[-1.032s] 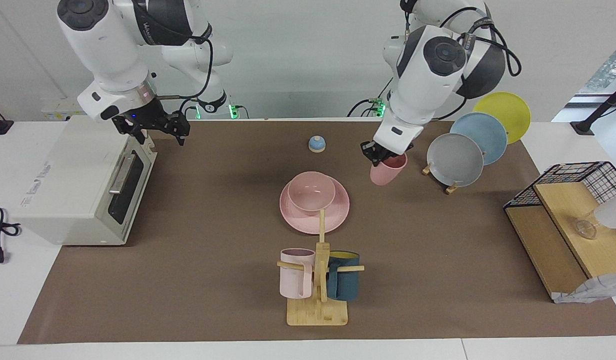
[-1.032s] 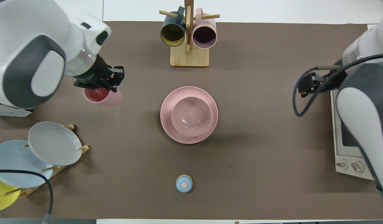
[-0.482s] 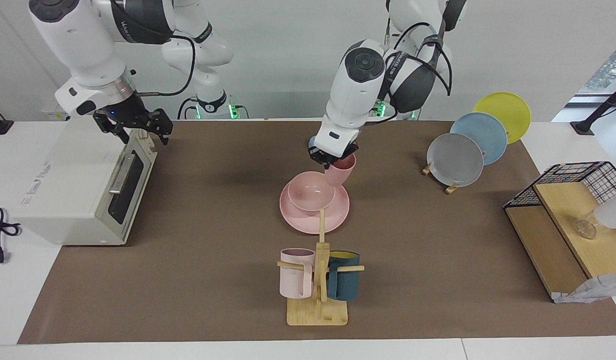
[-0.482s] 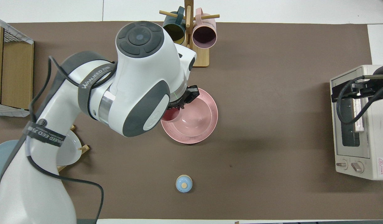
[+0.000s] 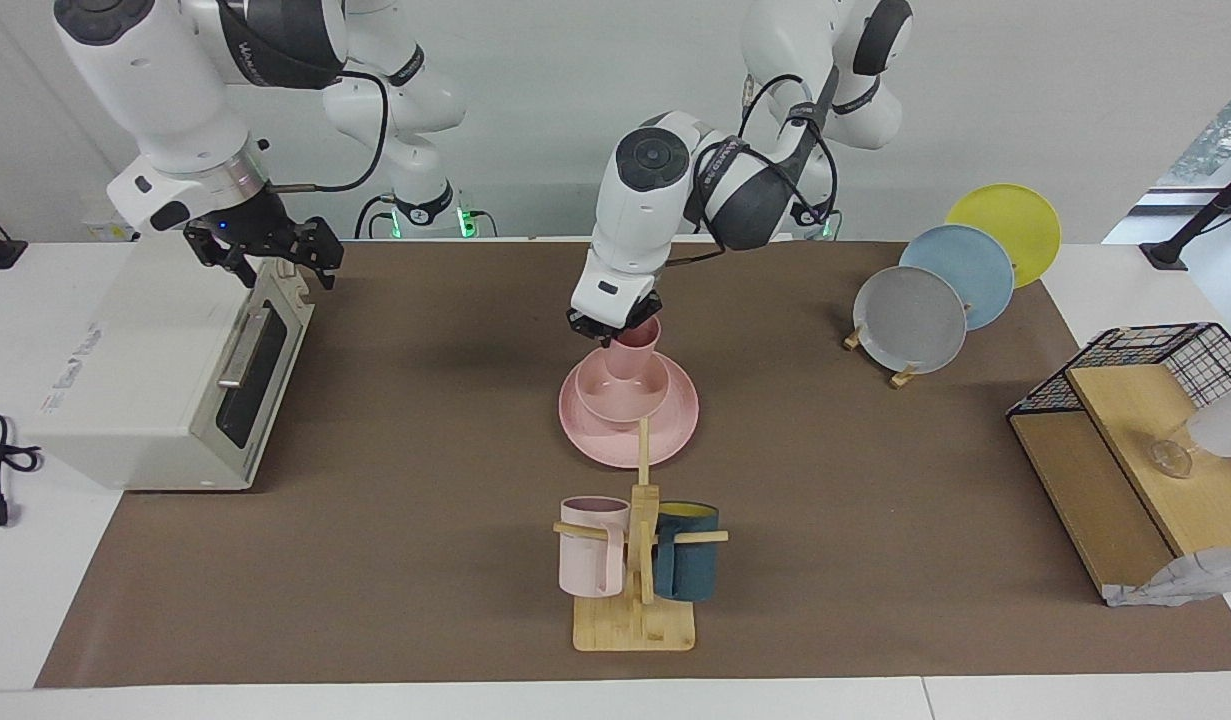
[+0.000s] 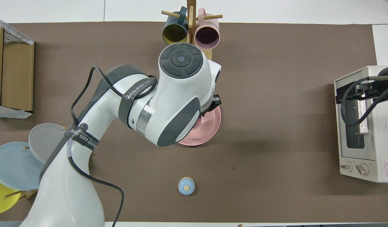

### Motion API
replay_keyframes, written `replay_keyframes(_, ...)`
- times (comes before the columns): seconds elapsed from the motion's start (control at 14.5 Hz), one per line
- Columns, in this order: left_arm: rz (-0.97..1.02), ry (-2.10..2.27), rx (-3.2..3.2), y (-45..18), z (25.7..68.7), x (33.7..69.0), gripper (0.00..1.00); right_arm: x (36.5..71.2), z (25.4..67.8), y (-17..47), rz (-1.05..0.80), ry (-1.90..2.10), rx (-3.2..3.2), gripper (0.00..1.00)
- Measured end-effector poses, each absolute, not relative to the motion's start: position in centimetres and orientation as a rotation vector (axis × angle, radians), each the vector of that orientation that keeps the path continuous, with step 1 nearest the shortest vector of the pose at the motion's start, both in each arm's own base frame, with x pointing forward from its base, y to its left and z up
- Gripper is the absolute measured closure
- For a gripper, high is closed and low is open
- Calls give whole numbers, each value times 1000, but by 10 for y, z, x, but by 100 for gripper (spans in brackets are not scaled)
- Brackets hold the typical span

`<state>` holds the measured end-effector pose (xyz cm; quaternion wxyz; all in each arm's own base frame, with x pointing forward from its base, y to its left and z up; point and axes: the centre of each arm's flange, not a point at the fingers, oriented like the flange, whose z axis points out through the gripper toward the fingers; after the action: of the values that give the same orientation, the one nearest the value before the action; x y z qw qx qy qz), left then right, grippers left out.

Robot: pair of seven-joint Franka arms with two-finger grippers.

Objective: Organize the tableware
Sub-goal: 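Carry the pink cup with the left gripper over the bowl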

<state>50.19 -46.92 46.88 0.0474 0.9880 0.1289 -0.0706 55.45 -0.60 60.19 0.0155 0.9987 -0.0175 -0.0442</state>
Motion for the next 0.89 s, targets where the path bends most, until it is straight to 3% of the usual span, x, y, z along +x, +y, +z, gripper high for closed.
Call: replay_keyframes(0.89,-187,467,3031,-472,408,509,94,553,601,-33,-144,-31,3113,0)
